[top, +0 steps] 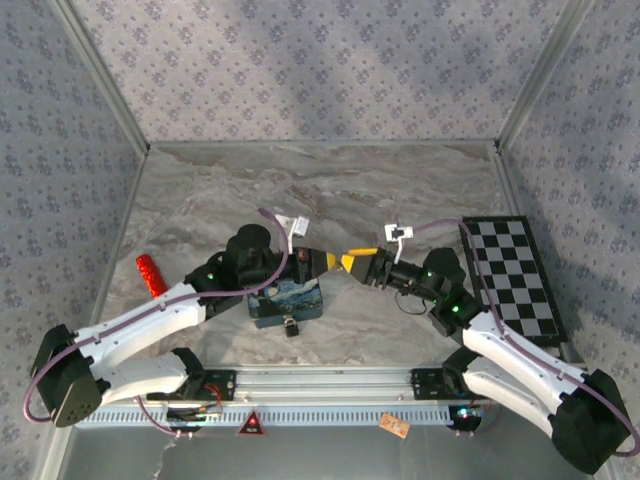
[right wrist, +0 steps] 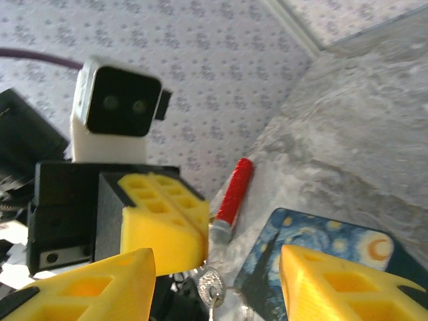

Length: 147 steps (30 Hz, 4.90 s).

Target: Unlock the padlock with the key

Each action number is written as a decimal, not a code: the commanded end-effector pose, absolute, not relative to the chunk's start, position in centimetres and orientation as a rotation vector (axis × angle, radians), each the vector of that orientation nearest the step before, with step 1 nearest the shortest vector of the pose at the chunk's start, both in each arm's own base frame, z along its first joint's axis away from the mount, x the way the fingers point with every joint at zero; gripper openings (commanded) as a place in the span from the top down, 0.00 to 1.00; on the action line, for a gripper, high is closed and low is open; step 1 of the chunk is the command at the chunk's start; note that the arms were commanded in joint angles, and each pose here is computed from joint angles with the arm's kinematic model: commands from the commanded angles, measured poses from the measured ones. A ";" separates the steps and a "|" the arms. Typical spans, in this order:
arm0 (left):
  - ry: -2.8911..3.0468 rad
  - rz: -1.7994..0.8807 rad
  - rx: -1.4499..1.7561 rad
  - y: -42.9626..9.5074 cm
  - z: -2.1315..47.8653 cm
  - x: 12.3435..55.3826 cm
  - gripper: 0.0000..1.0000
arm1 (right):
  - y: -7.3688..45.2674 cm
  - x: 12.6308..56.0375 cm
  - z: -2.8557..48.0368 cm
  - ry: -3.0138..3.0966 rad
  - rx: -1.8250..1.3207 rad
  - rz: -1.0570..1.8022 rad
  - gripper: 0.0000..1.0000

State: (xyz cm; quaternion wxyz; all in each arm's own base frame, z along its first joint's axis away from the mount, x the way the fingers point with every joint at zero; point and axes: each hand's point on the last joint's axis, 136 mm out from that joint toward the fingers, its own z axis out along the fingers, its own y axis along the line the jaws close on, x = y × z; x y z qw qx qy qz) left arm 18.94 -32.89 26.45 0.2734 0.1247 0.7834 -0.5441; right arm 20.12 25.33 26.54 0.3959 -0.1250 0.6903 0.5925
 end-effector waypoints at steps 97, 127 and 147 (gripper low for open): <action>2.746 -0.085 0.215 -22.0 6.7 19.5 0.05 | 19.3 22.1 18.6 2.176 -0.041 1.089 1.00; 2.493 -0.713 0.209 -30.0 10.1 20.5 0.13 | 19.1 22.2 17.4 2.161 0.000 1.101 1.00; 2.480 -0.540 0.202 -30.7 4.5 24.5 0.24 | 19.0 21.3 18.5 2.104 -0.014 1.133 1.00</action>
